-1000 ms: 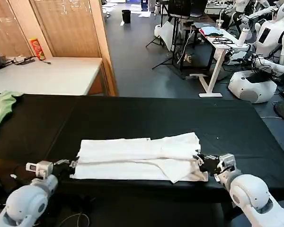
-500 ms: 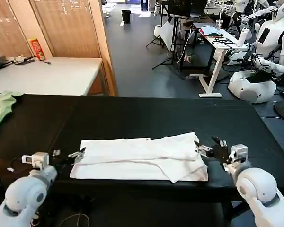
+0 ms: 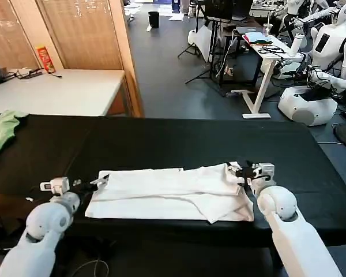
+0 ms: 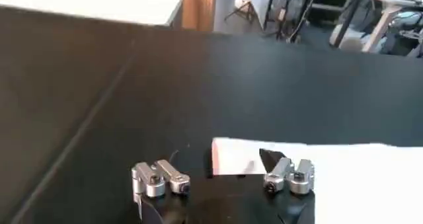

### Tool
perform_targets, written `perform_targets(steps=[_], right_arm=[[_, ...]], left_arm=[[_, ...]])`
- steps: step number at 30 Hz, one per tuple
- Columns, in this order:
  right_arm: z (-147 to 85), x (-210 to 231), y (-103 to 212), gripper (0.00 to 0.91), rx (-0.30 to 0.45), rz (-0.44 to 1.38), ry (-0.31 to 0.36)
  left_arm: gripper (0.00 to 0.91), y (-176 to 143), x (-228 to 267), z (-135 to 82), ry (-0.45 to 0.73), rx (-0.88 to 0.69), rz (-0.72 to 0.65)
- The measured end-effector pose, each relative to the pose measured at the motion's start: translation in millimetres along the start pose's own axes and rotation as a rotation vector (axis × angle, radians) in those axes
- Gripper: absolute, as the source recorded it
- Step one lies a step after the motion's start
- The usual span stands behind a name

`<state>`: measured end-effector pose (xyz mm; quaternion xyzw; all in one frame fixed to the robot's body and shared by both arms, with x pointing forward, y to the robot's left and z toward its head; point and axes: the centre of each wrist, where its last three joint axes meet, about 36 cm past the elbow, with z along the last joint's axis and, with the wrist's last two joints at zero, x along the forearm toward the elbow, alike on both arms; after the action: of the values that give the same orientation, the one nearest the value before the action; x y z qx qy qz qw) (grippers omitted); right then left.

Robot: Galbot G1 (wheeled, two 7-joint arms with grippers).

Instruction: Fold and organize the clothes.

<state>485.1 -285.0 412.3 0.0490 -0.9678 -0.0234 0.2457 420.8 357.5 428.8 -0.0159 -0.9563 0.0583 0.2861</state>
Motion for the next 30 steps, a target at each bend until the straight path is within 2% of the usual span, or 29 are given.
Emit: perform_targets(steps=[1,2,4,5,6,9,14,18,19,20,22,23,24,30], right_arm=[[1,-1,0,0.293,-0.002,0.000,0.003],[2,-2,1,0.166,-0.004,0.000,0.005],[4,-2,1,0.127,-0.004,0.001,0.006],[5,-2,1,0.078,-0.004,0.002,0.007],[6,-2,1,0.078,-0.003,0.004,0.007],[9,1,3,0.059,-0.002,0.023,-0.002],[14,10,11,0.059,0.005,0.088,-0.035],[17,18,20,0.059,-0.019,0.087,-0.041],[18,19,22,0.059,-0.024,0.084,-0.042],[17,20,23,0.068,-0.029,0.079,-0.043],[16,22,24,0.127,-0.034,0.070,-0.042],[16,24,24,0.244,-0.035,0.066,-0.041],[15,25,23,0.878,-0.034,0.062,-0.041],[10,42,20,0.878,-0.011,0.025,-0.062]], left_arm=[[0.283,0,-1,1,0.001,0.004,0.000],[0.244,0,-2,1,0.001,0.006,0.002],[0.176,1,-3,1,0.002,0.010,0.004],[0.146,1,-4,2,0.001,0.012,0.005],[0.137,1,-5,2,0.001,0.013,0.006],[0.020,2,-8,2,0.001,0.015,0.000],[0.000,3,-14,3,-0.017,-0.005,-0.005],[0.000,4,-21,-1,-0.041,-0.054,-0.016],[0.712,5,-23,-3,-0.046,-0.062,-0.018],[0.878,5,-25,-5,-0.049,-0.067,-0.018],[0.878,4,-28,-7,-0.052,-0.075,-0.015],[0.878,3,-28,-9,-0.055,-0.079,-0.014],[0.878,3,-29,-10,-0.059,-0.084,-0.012],[0.878,3,-26,-16,-0.081,-0.104,-0.015]])
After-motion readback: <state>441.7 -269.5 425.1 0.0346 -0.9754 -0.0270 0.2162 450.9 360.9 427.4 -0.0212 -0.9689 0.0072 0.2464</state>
